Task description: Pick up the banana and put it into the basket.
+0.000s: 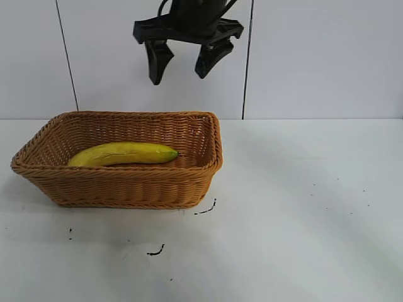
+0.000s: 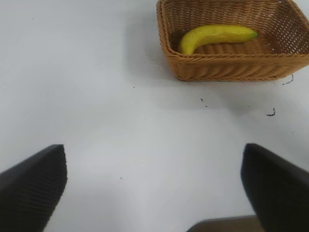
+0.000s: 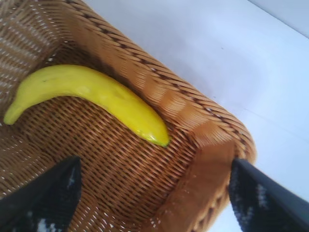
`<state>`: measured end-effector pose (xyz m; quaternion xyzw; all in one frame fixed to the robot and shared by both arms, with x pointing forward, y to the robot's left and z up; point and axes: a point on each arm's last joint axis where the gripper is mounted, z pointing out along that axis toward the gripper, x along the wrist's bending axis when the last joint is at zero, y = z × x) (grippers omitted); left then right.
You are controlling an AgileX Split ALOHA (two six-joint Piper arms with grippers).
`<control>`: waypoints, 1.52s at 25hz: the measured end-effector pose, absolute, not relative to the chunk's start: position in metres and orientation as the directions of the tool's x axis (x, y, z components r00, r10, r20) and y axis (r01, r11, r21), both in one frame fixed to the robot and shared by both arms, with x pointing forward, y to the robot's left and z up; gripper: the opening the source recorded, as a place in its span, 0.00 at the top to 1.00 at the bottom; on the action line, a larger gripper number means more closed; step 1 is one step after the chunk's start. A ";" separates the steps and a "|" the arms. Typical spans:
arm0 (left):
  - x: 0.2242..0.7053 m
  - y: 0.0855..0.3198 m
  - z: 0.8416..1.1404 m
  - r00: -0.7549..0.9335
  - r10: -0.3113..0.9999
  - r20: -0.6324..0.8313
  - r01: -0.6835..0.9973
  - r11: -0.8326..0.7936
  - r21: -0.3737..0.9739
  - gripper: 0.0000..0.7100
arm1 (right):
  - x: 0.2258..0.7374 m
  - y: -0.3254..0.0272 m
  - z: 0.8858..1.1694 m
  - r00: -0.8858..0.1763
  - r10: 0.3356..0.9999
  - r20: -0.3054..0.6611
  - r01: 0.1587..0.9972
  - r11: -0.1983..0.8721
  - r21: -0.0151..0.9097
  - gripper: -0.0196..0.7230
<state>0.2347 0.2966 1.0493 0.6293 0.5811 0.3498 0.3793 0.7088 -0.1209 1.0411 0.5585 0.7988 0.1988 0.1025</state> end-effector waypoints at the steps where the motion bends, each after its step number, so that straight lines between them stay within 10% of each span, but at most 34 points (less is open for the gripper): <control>1: 0.235 0.297 1.049 0.080 0.997 -0.001 0.466 -0.037 0.884 0.02 | 0.714 -0.138 1.041 -0.324 0.945 0.051 0.864 0.274 0.422 0.16; 12: 0.235 0.297 1.049 0.080 0.997 -0.001 0.466 -0.037 0.884 0.02 | 0.739 -0.286 1.040 -0.035 0.999 0.026 0.914 0.021 0.405 0.16; 24: 0.235 0.297 1.049 0.080 0.997 -0.001 0.466 -0.037 0.884 0.02 | 0.700 -0.286 1.070 -0.029 0.998 0.062 0.924 0.003 0.383 0.16; 38: 0.235 0.297 1.049 0.080 0.997 -0.001 0.466 -0.037 0.884 0.02 | 0.490 -0.290 1.135 -0.055 0.998 0.040 0.915 0.034 0.403 0.16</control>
